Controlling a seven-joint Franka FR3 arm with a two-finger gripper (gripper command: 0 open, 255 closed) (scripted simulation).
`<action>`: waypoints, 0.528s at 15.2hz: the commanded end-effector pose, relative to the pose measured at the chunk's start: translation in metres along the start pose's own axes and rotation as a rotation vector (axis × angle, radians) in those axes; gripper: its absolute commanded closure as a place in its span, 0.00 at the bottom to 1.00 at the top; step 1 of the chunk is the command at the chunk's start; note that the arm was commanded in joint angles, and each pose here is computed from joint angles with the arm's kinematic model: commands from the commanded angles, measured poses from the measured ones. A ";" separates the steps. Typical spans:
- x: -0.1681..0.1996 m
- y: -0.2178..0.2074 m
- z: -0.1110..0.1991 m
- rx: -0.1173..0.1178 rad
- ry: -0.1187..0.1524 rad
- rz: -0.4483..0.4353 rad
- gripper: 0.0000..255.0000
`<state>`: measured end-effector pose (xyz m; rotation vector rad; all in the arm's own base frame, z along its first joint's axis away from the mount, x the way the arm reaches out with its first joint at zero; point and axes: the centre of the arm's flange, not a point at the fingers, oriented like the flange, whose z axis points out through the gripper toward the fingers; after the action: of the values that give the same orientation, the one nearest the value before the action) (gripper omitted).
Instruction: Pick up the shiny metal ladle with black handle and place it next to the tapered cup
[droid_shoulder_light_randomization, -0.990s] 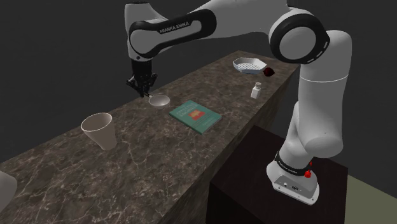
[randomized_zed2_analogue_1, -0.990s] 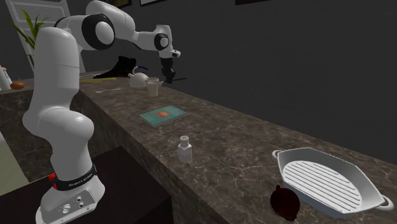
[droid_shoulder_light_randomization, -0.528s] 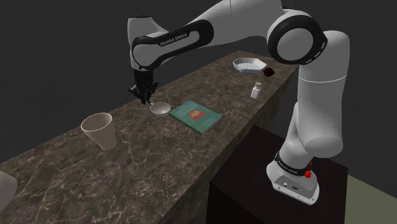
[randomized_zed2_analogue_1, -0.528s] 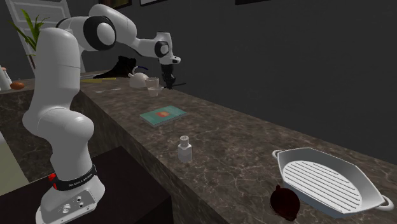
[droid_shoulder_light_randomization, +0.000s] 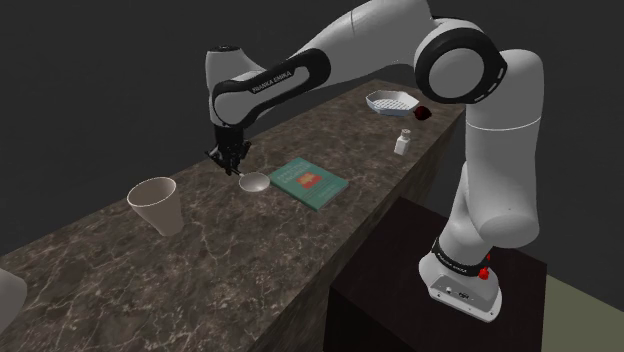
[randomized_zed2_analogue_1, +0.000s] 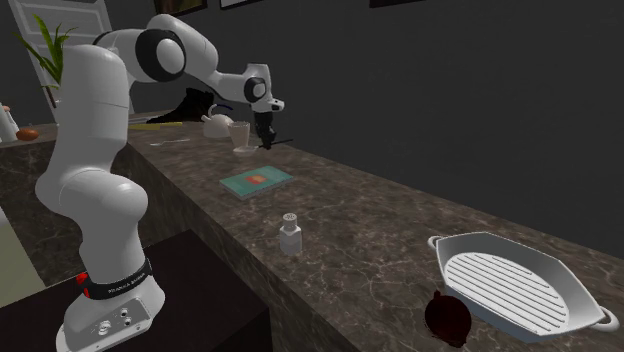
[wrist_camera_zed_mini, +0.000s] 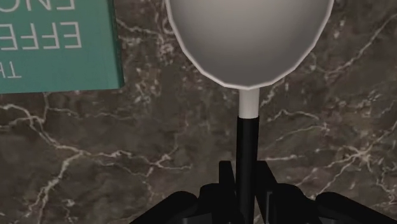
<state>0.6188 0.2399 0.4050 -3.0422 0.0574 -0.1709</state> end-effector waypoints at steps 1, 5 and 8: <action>-0.001 0.002 0.010 0.000 0.001 0.000 1.00; -0.003 0.004 0.031 0.000 0.001 0.000 1.00; -0.005 0.005 0.045 0.000 0.001 0.000 1.00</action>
<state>0.6192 0.2398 0.3627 -3.0422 0.0577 -0.1706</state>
